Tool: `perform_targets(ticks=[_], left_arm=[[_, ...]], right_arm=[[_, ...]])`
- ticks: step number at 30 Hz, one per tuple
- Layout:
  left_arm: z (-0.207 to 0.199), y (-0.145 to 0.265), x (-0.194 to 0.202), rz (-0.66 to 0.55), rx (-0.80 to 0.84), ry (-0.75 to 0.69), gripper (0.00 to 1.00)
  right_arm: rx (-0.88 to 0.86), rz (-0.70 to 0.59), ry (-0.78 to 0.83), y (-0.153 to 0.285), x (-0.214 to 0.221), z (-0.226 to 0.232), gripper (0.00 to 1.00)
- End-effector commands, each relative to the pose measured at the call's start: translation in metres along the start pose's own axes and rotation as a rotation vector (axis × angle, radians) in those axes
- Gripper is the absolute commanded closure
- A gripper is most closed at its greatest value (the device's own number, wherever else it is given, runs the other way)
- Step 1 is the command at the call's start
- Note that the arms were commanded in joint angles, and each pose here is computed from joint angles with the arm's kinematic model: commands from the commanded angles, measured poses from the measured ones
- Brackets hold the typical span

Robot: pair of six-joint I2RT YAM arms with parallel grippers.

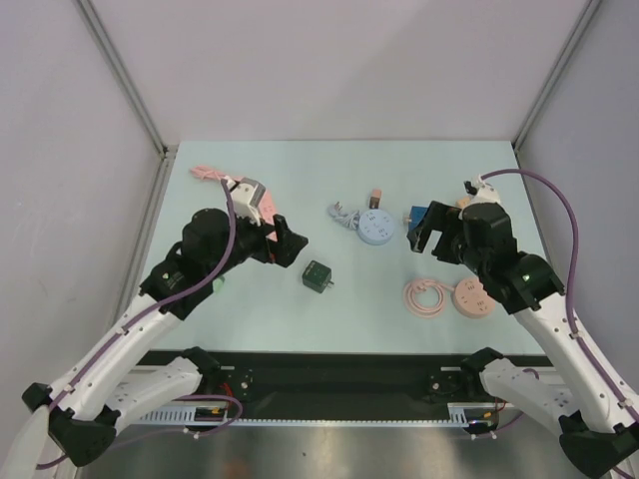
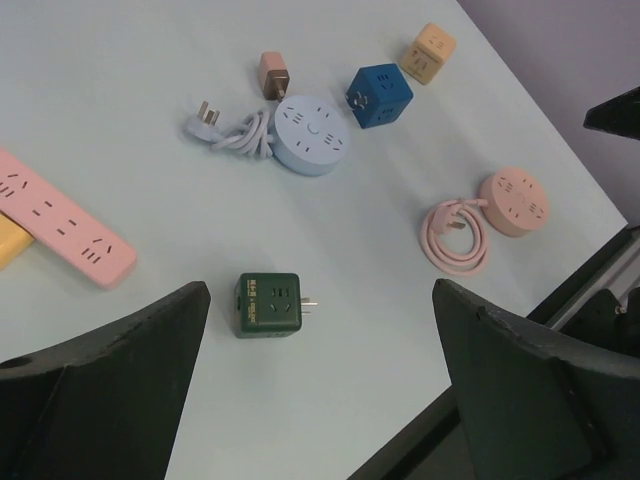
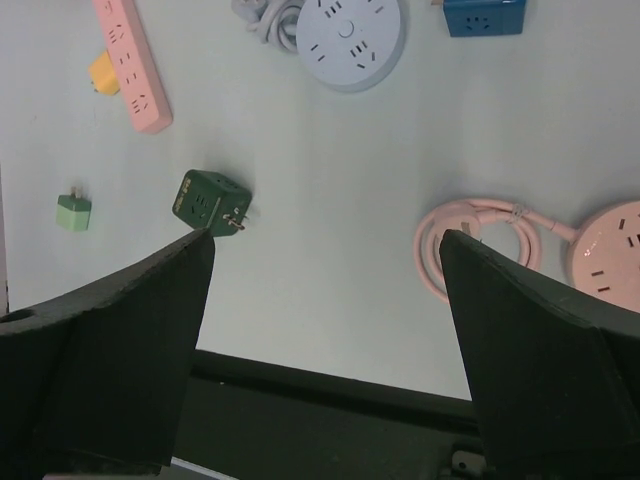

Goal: Insert the plug

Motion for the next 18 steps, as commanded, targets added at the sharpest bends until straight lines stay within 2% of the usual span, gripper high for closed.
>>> perform_targets(ticks=[1, 6, 8, 11, 14, 18], left_arm=[[0.005, -0.004, 0.002, 0.011, -0.043, -0.040, 0.00], [0.022, -0.024, 0.029, 0.110, -0.137, -0.056, 0.00], [0.029, -0.041, 0.048, 0.207, -0.152, -0.064, 0.00], [0.035, -0.064, 0.074, 0.376, -0.141, -0.072, 0.10], [0.040, -0.077, 0.090, 0.466, -0.148, -0.055, 0.15], [0.038, -0.091, 0.097, 0.503, -0.149, -0.051, 0.15]], right_arm=[[-0.022, -0.023, -0.035, 0.005, -0.006, 0.005, 0.00], [-0.071, -0.055, -0.023, 0.013, -0.005, 0.004, 0.00], [-0.083, -0.073, -0.018, 0.013, -0.003, 0.002, 0.00], [-0.126, -0.105, -0.008, 0.016, 0.001, 0.000, 0.00], [-0.185, -0.115, 0.001, 0.020, 0.005, 0.000, 0.00], [-0.201, -0.117, 0.016, 0.022, 0.007, -0.001, 0.00]])
Point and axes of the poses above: each gripper's point midway between its finger pads, its own y axis back along the fingers, its own z axis along the line the jaws close on, x = y × z, the point moved 9 cm from there along y, back along the fingers
